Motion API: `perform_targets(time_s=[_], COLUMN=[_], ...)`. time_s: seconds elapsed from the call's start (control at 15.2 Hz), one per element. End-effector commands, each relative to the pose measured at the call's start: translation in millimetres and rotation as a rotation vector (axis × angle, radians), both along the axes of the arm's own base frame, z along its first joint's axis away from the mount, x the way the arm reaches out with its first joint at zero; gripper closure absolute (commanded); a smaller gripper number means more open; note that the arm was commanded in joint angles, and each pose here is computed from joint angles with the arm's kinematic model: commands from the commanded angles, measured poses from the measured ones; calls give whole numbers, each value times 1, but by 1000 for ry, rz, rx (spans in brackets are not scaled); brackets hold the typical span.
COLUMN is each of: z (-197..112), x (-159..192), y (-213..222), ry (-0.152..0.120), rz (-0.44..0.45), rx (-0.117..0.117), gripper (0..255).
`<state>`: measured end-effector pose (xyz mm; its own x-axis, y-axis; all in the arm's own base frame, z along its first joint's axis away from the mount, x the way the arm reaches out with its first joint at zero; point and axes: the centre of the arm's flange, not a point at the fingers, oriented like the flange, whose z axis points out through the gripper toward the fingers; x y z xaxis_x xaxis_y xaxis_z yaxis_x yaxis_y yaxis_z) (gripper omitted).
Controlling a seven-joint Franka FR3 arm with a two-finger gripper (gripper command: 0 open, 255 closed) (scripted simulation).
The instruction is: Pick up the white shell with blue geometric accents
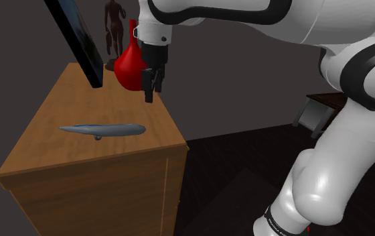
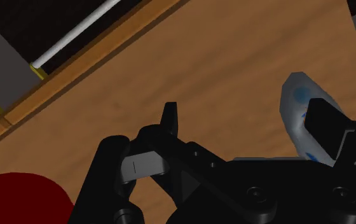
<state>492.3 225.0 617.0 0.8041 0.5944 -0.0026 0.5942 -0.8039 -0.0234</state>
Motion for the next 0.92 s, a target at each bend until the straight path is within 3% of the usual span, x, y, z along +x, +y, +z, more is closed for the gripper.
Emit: perform_targets(time_s=[0.0,0.66,0.86], z=[-5,-32,-44], x=[10,36,36], y=[24,155,162], ry=[28,163,171], rz=[56,333,348], rx=[6,32,33], gripper=[0,0,0])
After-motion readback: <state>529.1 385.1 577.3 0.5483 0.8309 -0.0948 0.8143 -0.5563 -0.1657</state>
